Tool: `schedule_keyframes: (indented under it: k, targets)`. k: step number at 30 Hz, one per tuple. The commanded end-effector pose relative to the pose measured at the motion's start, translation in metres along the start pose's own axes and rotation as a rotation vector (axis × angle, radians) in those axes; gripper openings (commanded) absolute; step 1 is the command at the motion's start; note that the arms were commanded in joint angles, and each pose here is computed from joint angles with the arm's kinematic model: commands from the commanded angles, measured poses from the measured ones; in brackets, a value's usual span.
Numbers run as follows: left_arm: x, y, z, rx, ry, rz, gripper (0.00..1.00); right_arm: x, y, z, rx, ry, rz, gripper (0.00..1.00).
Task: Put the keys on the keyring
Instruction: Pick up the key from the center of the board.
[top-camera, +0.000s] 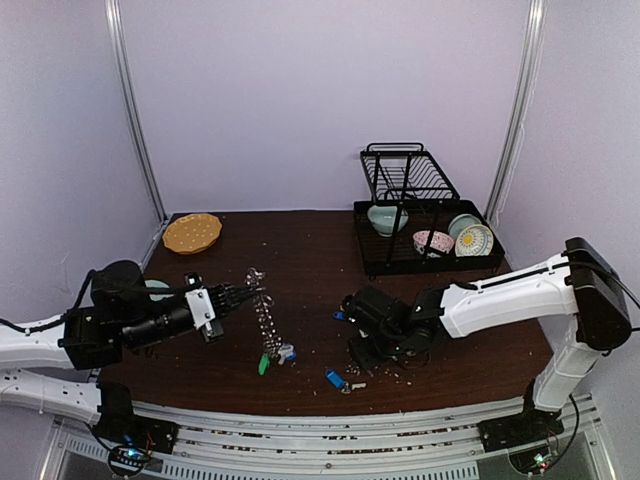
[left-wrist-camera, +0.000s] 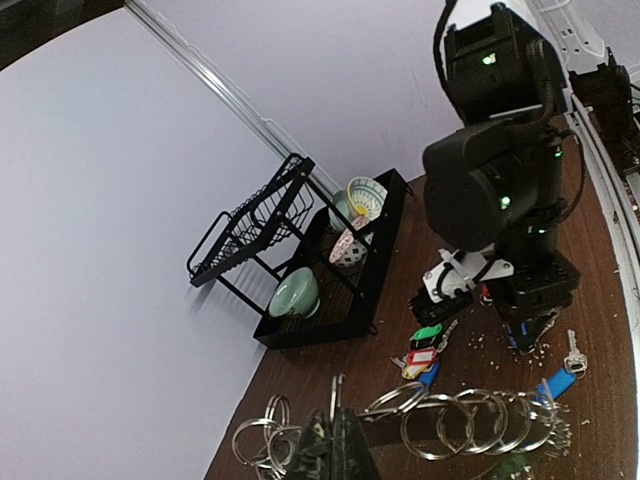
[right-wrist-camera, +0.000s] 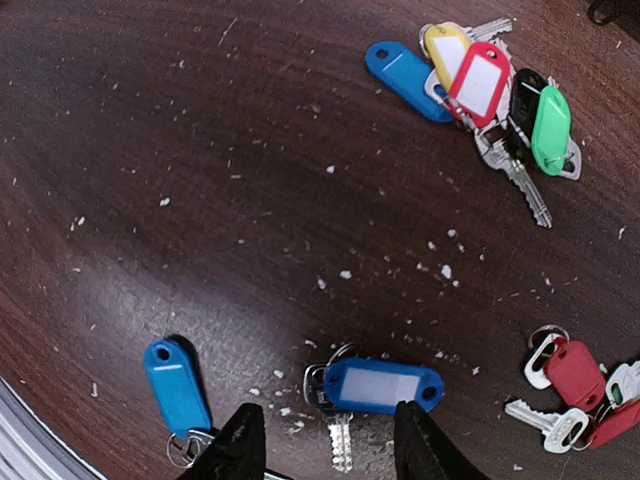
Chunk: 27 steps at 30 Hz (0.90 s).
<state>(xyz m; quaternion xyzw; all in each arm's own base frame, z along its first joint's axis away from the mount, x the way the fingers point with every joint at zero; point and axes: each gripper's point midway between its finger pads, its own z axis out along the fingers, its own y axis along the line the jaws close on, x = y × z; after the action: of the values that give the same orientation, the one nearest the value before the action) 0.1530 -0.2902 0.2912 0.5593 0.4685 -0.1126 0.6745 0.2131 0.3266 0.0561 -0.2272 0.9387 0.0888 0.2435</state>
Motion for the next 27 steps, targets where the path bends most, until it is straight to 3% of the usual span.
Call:
schedule_keyframes:
  k: [1,4,9,17,25,27]
  targets:
    - [-0.016,0.022,-0.001,-0.078,-0.08,-0.058,0.0,-0.004,-0.004,-0.007,0.099,-0.065,0.084,0.47]
    - [-0.012,0.022,-0.001,-0.073,-0.078,-0.066,0.0,-0.003,0.001,0.0,0.093,-0.062,0.1,0.45]
    - [-0.01,0.023,0.0,-0.071,-0.075,-0.066,0.0,-0.001,0.005,0.014,0.114,-0.039,0.069,0.31]
    - [-0.009,0.022,0.0,-0.062,-0.078,-0.065,0.0,0.002,0.0,0.025,0.175,-0.014,0.029,0.26]
    - [-0.009,0.021,-0.001,-0.056,-0.081,-0.065,0.0,0.005,-0.008,0.026,0.217,0.0,0.013,0.0]
    - [-0.009,0.022,-0.001,-0.061,-0.081,-0.064,0.0,0.003,-0.012,0.022,0.235,-0.01,0.006,0.0]
